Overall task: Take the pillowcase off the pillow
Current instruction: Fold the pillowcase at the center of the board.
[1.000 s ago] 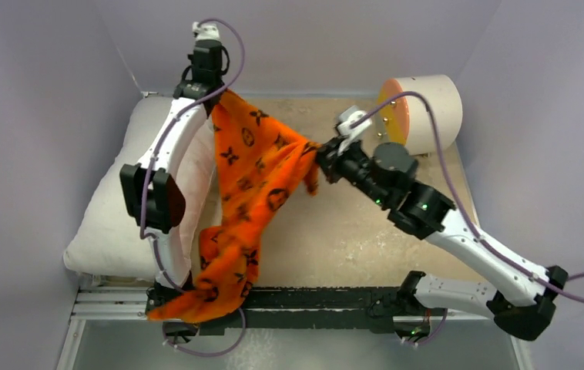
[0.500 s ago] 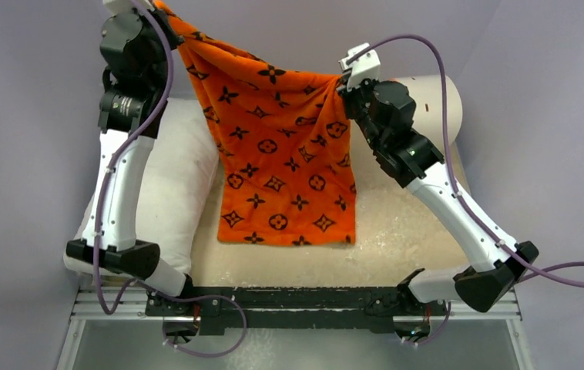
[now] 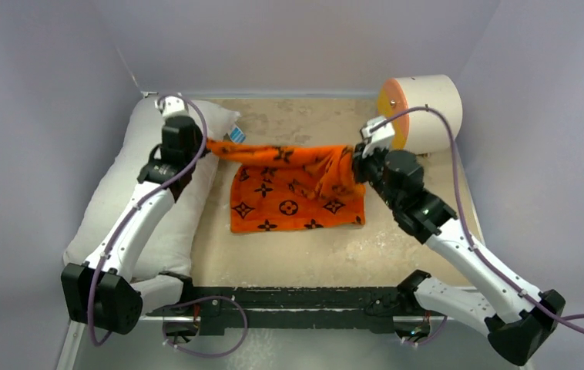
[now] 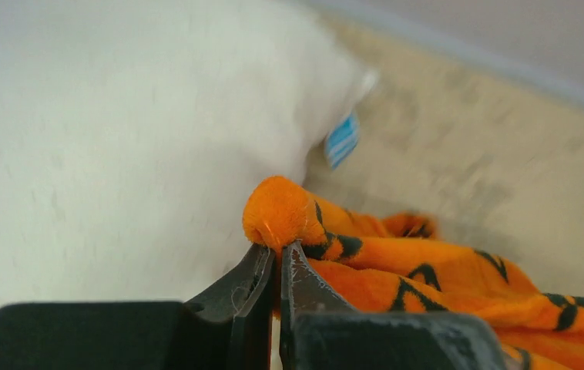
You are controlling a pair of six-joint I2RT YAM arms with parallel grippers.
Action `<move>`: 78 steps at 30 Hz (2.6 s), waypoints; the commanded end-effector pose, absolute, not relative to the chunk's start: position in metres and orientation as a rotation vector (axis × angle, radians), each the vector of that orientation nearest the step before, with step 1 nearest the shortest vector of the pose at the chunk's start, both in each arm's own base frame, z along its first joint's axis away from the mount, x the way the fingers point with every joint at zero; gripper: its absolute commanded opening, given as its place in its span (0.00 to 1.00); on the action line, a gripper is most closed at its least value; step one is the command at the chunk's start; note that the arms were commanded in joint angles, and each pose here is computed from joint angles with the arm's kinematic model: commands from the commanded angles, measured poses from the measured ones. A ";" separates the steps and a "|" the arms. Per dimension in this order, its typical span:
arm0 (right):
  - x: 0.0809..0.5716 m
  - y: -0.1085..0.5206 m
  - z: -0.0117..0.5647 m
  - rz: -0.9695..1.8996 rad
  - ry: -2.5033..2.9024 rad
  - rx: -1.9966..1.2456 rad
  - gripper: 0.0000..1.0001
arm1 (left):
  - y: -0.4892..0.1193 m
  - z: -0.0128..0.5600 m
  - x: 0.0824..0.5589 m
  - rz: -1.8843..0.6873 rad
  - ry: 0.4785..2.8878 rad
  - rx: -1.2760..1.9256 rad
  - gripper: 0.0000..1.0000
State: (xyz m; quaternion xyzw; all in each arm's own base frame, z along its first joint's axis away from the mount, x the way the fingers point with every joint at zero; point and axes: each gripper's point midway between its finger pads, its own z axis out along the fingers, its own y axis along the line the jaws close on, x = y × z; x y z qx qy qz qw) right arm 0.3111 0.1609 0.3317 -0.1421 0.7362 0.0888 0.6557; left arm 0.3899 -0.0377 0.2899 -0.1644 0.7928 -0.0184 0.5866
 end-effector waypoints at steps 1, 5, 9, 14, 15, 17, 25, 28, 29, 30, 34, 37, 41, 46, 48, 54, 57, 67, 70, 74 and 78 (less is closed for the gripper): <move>0.266 0.204 0.251 0.534 1.866 -0.364 0.13 | -0.028 0.246 0.355 -0.056 1.891 -0.502 0.00; 0.255 0.208 0.254 0.575 1.853 -0.347 0.74 | -0.018 0.216 0.336 -0.003 1.948 -0.547 0.00; 0.259 0.201 0.301 0.602 1.713 -0.261 0.99 | -0.008 0.208 0.337 0.085 1.967 -0.549 0.00; 0.266 0.208 0.317 0.641 1.677 -0.280 0.99 | -0.002 0.204 0.347 0.175 2.005 -0.529 0.00; 0.268 0.211 0.311 0.654 1.699 -0.281 0.99 | -0.002 0.203 0.348 0.182 2.008 -0.527 0.00; 0.276 0.218 0.285 0.668 1.800 -0.273 0.99 | -0.002 0.205 0.350 0.181 1.999 -0.524 0.00; 0.294 0.238 0.181 0.713 2.212 -0.196 0.89 | 0.001 0.209 0.351 0.208 2.001 -0.510 0.00; 0.285 0.243 0.166 0.774 2.286 -0.171 0.84 | 0.001 0.209 0.349 0.210 2.008 -0.508 0.00; 0.279 0.244 0.162 0.794 2.307 -0.169 0.81 | 0.001 0.209 0.348 0.210 2.011 -0.505 0.00; 0.273 0.244 0.157 0.809 2.326 -0.171 0.79 | 0.001 0.208 0.348 0.208 2.013 -0.504 0.00; 0.249 0.238 0.130 0.840 2.415 -0.175 0.79 | -0.001 0.210 0.347 0.197 2.018 -0.493 0.00; 0.233 0.232 0.106 0.834 2.501 -0.174 0.79 | -0.003 0.210 0.347 0.187 2.024 -0.488 0.00; 0.221 0.225 0.093 0.828 2.545 -0.108 0.77 | -0.005 0.214 0.346 0.172 2.025 -0.485 0.00; 0.212 0.217 0.083 0.805 2.580 -0.036 0.78 | -0.007 0.216 0.345 0.157 2.026 -0.482 0.00; 0.212 0.217 0.079 0.803 2.589 -0.031 0.78 | -0.009 0.216 0.346 0.144 2.029 -0.481 0.00; 0.220 0.224 0.074 0.824 2.564 -0.040 0.75 | -0.010 0.217 0.346 0.134 2.031 -0.484 0.00; 0.220 0.227 0.074 0.851 2.559 -0.046 0.69 | -0.010 0.215 0.345 0.136 2.037 -0.483 0.00; 0.221 0.233 0.077 0.896 2.530 -0.057 0.42 | -0.012 0.217 0.347 0.119 2.031 -0.489 0.00; 0.217 0.232 0.080 0.908 2.534 -0.067 0.16 | -0.016 0.219 0.352 0.092 2.027 -0.478 0.00; 0.210 0.234 0.089 0.947 2.532 -0.090 0.00 | -0.020 0.226 0.359 0.080 2.029 -0.448 0.00; 0.217 0.233 0.121 0.946 2.447 -0.102 0.00 | -0.024 0.237 0.367 0.066 2.019 -0.431 0.00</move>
